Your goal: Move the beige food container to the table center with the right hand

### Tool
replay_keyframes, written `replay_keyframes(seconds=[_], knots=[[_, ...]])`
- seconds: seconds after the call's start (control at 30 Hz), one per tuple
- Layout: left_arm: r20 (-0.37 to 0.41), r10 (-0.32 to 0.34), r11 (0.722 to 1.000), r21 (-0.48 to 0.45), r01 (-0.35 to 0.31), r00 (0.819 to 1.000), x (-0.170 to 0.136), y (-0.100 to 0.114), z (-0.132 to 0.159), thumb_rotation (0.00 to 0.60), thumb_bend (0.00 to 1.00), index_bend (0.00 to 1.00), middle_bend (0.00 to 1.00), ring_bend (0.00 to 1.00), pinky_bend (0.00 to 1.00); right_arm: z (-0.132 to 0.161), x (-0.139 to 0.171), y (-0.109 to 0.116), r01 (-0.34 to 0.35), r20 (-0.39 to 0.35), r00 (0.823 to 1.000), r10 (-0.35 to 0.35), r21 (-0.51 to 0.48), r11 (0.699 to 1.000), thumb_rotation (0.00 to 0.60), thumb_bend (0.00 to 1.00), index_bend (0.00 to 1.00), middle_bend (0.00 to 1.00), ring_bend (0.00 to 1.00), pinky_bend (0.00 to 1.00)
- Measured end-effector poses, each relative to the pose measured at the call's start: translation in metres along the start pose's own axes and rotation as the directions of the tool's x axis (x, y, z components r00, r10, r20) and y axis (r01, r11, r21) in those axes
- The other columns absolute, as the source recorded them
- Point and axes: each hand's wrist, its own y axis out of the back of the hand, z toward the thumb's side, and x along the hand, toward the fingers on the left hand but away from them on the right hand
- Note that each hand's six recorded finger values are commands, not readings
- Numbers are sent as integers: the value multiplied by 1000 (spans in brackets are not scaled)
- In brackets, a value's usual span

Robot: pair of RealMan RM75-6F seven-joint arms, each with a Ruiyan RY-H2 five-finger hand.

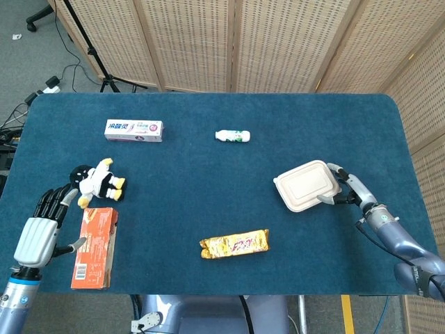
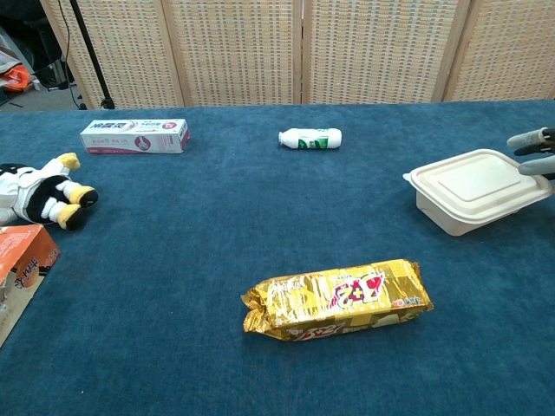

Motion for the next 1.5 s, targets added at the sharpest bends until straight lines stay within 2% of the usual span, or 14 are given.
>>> replay_keyframes(seconds=[0.37, 1.5], knots=[[4, -2, 1000, -10, 2, 1000, 0, 1, 0, 600, 111, 0, 0, 0, 2, 13, 4, -23, -27, -28, 999, 28, 19, 999, 600, 234, 41, 0, 0, 42], [1, -4, 999, -34, 4, 1000, 0, 5, -3, 600, 111, 0, 0, 0, 2, 40, 4, -87, -103, -51, 993, 105, 40, 994, 600, 234, 41, 0, 0, 42]])
